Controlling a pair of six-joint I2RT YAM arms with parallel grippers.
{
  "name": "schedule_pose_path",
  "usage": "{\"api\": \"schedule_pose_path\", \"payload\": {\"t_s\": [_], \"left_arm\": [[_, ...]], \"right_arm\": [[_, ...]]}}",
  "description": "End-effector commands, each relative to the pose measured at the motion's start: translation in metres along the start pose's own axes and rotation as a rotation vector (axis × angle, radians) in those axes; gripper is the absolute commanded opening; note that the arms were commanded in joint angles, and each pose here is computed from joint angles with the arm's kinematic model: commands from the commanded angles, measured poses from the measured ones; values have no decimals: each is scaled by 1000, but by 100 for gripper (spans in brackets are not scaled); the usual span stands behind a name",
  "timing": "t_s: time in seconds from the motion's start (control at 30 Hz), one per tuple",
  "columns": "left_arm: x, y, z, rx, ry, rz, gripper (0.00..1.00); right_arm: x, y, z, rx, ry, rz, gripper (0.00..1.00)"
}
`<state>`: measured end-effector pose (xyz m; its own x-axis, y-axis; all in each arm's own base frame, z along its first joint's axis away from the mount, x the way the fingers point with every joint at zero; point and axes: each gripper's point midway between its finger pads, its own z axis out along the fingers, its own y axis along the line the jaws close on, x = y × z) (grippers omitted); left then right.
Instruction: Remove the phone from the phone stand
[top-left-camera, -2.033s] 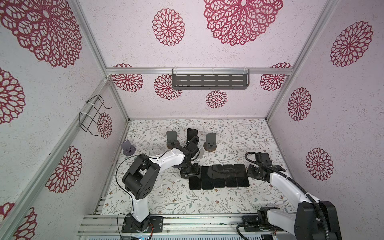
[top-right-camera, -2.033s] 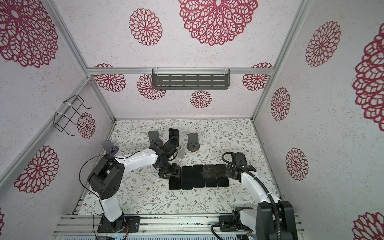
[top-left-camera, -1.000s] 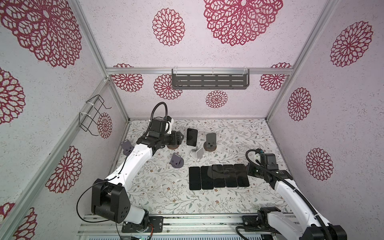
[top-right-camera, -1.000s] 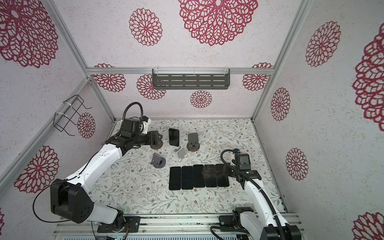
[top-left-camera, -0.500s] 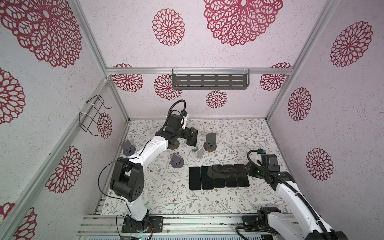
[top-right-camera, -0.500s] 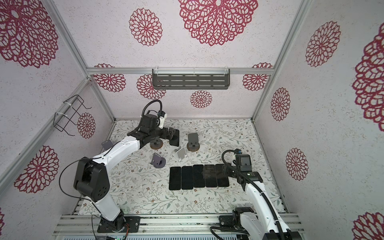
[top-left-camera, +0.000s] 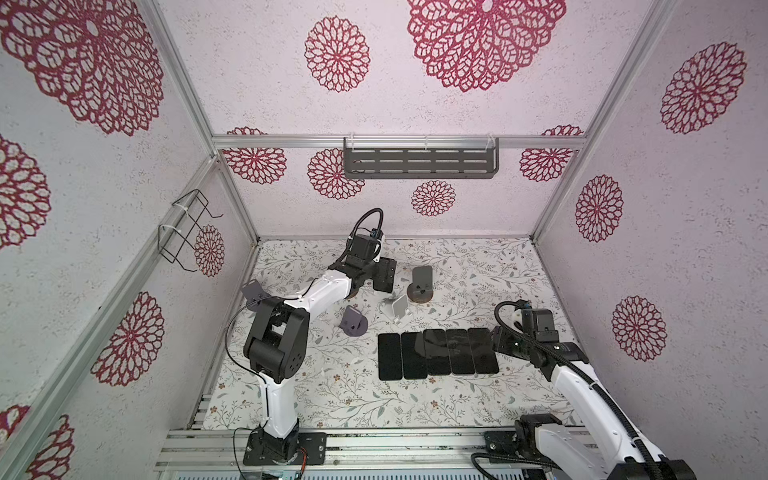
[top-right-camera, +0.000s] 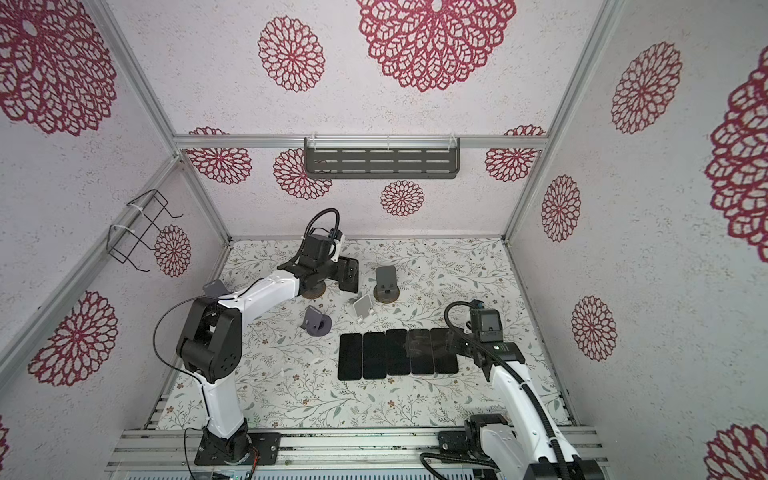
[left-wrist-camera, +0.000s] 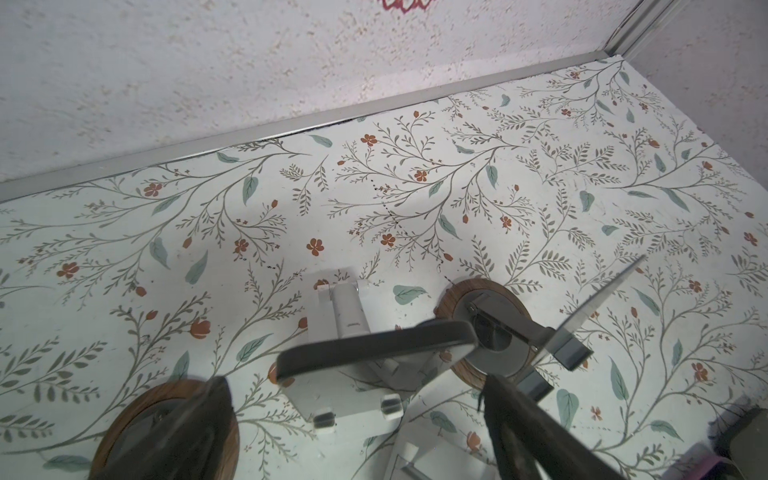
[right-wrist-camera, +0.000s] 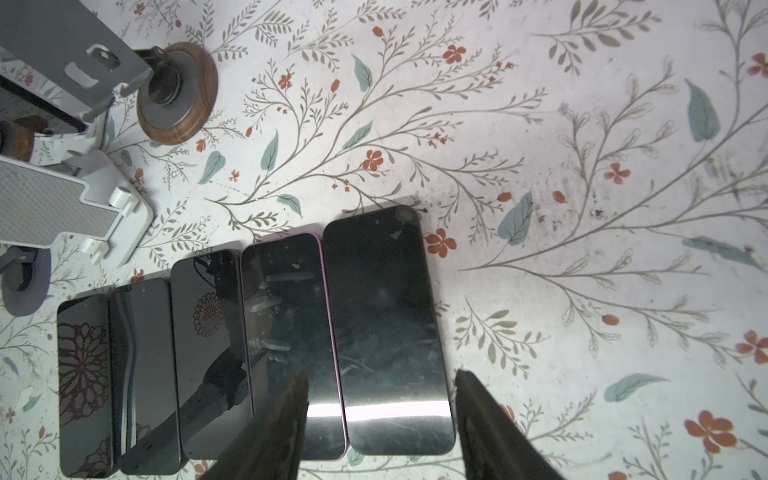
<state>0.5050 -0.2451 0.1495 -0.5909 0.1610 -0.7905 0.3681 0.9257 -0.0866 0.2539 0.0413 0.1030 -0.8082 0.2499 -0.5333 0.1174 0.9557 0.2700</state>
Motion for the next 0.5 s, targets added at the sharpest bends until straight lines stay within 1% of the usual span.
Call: {"api": "schedule_pose_path", "payload": {"t_s": [0.0,0.1,0.17,0.33,0.47], "left_arm": [[-5,-3,14,-1,-29,13,97],[-1,-3,21,-11,-11,14,98],[5,-3,26,-19,10,18,100],[12,-2,29,-49,28,16,91],[12,-5,28,-63,28,28,79]], "right_arm": [[-15,2,-7,4,-42,-13,60],[-15,2,-7,4,-45,-16,60],[-15,1,-7,8,-51,-13,61],[-15,0,-7,11,-50,-12,61],[-14,-1,-7,17,-50,-12,61]]}}
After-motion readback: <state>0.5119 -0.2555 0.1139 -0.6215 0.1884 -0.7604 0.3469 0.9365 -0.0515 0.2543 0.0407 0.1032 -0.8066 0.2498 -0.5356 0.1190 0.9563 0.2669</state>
